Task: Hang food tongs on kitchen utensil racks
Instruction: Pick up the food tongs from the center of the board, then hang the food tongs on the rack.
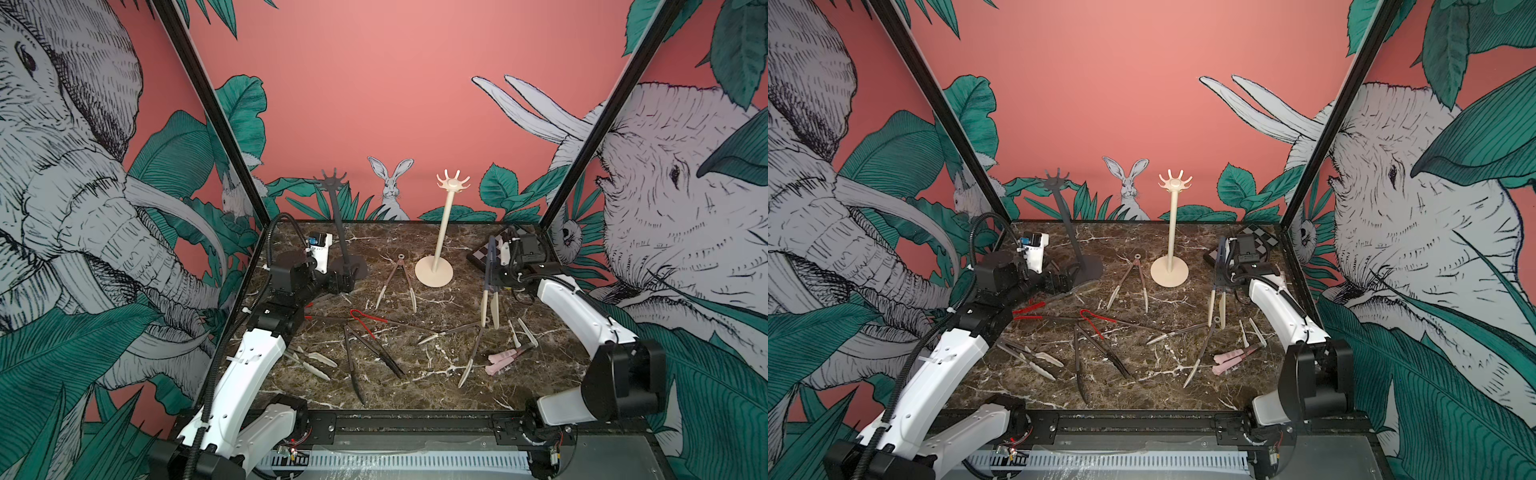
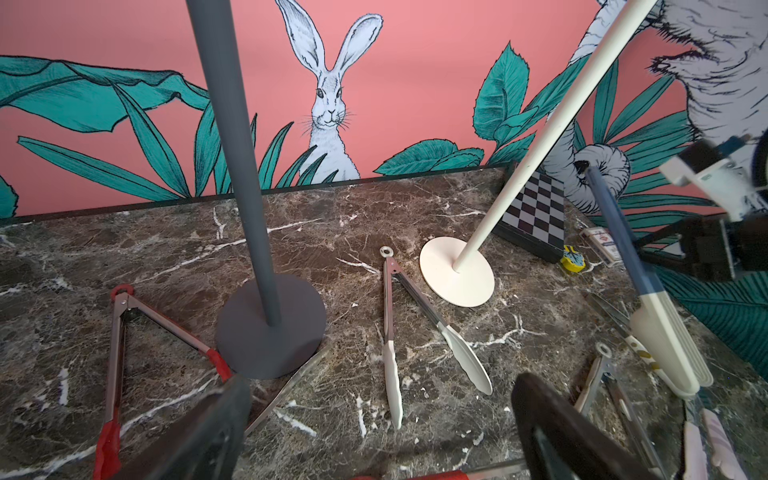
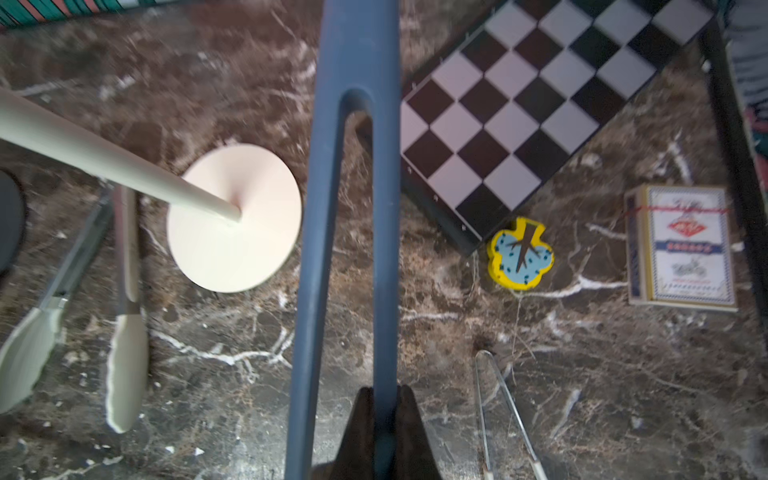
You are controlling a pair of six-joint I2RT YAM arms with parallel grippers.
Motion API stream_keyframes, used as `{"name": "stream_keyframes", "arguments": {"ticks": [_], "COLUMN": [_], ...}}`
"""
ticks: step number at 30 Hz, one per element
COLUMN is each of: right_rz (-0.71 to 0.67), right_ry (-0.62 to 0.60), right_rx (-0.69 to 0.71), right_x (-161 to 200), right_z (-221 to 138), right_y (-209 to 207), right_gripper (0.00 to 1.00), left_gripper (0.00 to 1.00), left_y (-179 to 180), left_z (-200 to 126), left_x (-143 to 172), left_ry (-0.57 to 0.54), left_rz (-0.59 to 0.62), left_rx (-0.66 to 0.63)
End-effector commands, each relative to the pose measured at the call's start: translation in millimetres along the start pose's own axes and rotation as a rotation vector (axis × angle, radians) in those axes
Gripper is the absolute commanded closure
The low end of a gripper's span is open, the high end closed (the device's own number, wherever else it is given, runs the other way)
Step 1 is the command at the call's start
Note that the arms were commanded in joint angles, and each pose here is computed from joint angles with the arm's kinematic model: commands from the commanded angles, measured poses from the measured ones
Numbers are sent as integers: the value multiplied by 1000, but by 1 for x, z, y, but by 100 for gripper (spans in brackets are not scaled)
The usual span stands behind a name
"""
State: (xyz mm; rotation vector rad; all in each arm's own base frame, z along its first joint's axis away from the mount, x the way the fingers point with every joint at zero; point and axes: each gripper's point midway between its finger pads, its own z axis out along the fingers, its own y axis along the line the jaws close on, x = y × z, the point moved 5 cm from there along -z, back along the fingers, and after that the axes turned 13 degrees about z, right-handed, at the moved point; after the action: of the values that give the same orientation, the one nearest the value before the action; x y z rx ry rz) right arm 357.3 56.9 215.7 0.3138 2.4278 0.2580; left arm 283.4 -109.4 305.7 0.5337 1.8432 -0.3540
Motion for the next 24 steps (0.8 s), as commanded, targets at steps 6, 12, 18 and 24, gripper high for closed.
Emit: {"name": "stream_keyframes", "arguments": {"ticks": [6, 12, 18, 24], "right_rz": [-82, -173, -227, -254], "right_ry": [-351, -514, -593, -619], "right_rx": [-207, -308, -378, -421], "right_x": [-59, -76, -86, -94], "right_z": [-76, -120, -147, -161], "right_y": [48, 81, 108, 126], "right_gripper": [100, 100, 100, 100], "left_gripper": [0, 1, 0, 0], "left_y": [0, 1, 3, 3], "left_z": [-5, -4, -3, -3], "left_x": [-16, -18, -17, -17], "left_ry": [-75, -85, -89, -91], "left_rz": [12, 15, 14, 18], "left_rx": [-10, -21, -30, -33]}}
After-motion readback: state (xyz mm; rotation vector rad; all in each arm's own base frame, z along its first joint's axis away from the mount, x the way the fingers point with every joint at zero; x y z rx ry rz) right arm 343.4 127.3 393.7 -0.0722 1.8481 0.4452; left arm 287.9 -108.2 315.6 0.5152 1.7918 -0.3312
